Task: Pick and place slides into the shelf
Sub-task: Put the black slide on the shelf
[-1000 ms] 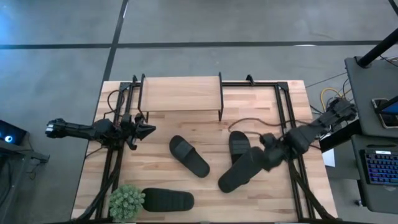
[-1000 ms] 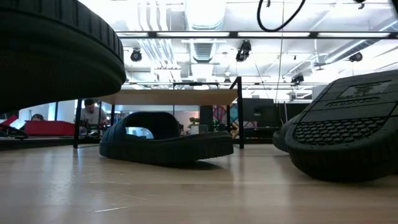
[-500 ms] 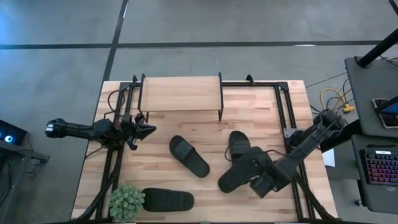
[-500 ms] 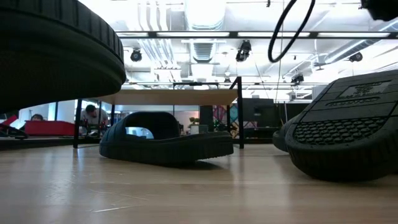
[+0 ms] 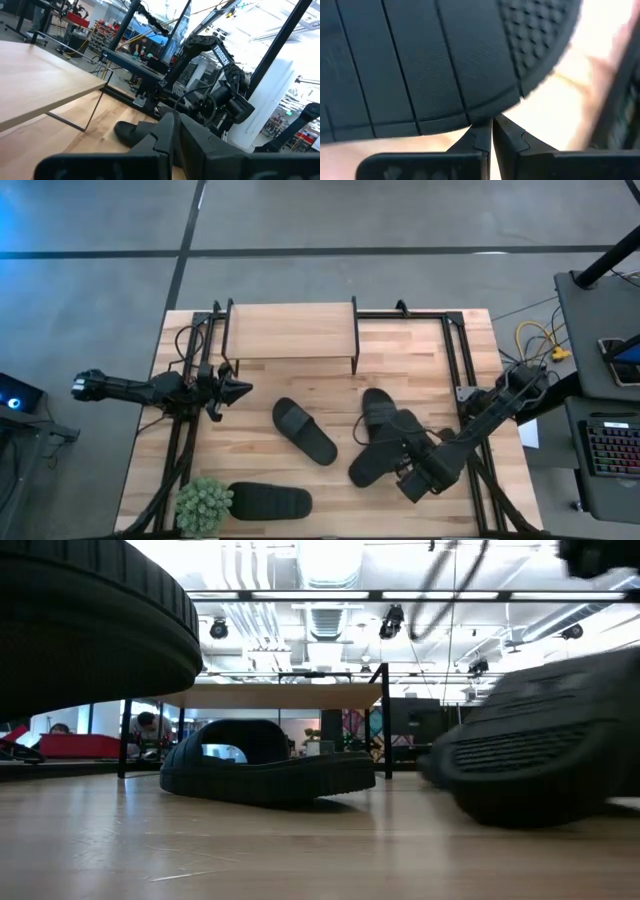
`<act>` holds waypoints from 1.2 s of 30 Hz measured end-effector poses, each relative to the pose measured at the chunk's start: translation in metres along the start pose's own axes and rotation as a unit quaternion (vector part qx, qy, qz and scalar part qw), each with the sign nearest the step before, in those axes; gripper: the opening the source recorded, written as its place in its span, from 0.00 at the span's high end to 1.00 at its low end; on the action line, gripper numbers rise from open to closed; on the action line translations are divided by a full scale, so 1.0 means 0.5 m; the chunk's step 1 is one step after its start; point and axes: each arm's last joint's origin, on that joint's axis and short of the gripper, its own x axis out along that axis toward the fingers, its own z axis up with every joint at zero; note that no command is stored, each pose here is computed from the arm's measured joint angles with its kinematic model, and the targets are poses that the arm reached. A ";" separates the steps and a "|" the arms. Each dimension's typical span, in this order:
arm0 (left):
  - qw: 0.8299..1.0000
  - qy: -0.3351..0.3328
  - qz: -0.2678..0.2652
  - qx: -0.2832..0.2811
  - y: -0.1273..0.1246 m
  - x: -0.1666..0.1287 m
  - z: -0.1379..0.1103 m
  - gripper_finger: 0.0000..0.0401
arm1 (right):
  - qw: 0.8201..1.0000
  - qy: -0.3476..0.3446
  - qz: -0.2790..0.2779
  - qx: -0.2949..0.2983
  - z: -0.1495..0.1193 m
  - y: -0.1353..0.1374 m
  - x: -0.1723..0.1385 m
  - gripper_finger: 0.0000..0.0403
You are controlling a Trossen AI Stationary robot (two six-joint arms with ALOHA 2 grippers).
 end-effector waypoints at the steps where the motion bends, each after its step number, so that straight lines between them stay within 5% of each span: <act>1: 1.000 0.001 0.000 0.000 0.000 0.000 0.000 0.97 | 1.000 -0.016 0.009 0.006 0.008 0.002 -0.003 0.98; 9: 1.000 0.001 0.008 0.000 0.001 0.001 -0.001 0.97 | 0.995 -0.041 0.091 -0.031 0.094 0.046 -0.005 0.98; 19: 1.000 -0.003 0.014 -0.025 0.002 0.001 -0.001 0.97 | 0.965 -0.114 0.231 -0.056 0.230 0.123 0.011 0.98; 30: 1.000 -0.002 0.014 -0.025 0.002 0.002 -0.001 0.97 | 0.956 -0.146 0.238 -0.088 0.274 0.127 -0.009 0.98; 36: 1.000 0.000 0.015 -0.025 0.002 0.002 -0.002 0.97 | 0.981 -0.094 0.171 -0.023 0.261 0.097 0.010 0.98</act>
